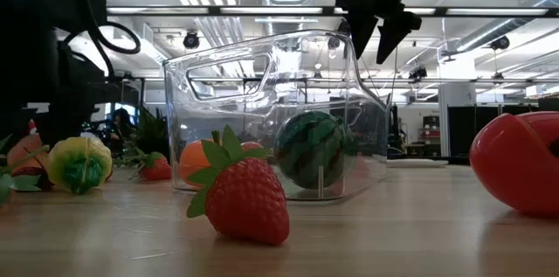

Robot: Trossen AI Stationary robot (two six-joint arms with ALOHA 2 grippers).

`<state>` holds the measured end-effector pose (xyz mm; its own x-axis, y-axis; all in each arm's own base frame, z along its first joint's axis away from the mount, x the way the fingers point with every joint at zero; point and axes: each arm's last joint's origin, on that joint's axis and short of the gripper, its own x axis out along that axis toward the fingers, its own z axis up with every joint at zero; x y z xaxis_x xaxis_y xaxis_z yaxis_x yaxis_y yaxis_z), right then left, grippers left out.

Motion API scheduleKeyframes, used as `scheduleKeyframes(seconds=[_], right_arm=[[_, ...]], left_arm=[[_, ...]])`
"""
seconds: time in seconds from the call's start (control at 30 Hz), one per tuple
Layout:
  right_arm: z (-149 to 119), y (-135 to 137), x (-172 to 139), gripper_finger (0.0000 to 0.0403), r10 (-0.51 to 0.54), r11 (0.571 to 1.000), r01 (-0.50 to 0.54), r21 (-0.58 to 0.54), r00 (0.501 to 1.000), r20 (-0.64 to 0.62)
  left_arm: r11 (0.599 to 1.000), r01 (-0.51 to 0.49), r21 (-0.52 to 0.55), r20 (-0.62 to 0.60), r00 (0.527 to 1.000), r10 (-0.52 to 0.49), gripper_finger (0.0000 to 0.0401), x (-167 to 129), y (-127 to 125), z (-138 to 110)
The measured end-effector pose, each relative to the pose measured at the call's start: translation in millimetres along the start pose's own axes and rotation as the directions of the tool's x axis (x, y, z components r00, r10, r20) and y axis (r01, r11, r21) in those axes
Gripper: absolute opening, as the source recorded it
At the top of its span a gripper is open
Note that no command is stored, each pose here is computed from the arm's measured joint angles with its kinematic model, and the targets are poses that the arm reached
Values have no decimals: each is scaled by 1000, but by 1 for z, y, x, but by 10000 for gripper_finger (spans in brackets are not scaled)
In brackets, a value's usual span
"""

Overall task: Pick and placing Produce into tupperware
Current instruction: Put the pink peach into the transparent bin

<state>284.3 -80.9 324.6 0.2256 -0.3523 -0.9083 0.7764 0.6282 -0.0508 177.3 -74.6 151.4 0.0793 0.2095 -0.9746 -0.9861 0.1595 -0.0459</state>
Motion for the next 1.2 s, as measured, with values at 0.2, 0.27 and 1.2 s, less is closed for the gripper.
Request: scheduleKeyframes(seconds=[0.2,0.27,1.2], right_arm=[[0,0,0,329,0,1000,0,1,1000,0],[0,0,0,329,0,1000,0,1,1000,0],[-39,-50,-72,329,41,993,-49,111,996,79]], left_arm=[[999,35,1,8,999,-35,214,-6,-3,1],[998,64,18,5,998,-64,214,-13,-6,2],[446,435,782,143,571,-808,212,-131,-112,39]])
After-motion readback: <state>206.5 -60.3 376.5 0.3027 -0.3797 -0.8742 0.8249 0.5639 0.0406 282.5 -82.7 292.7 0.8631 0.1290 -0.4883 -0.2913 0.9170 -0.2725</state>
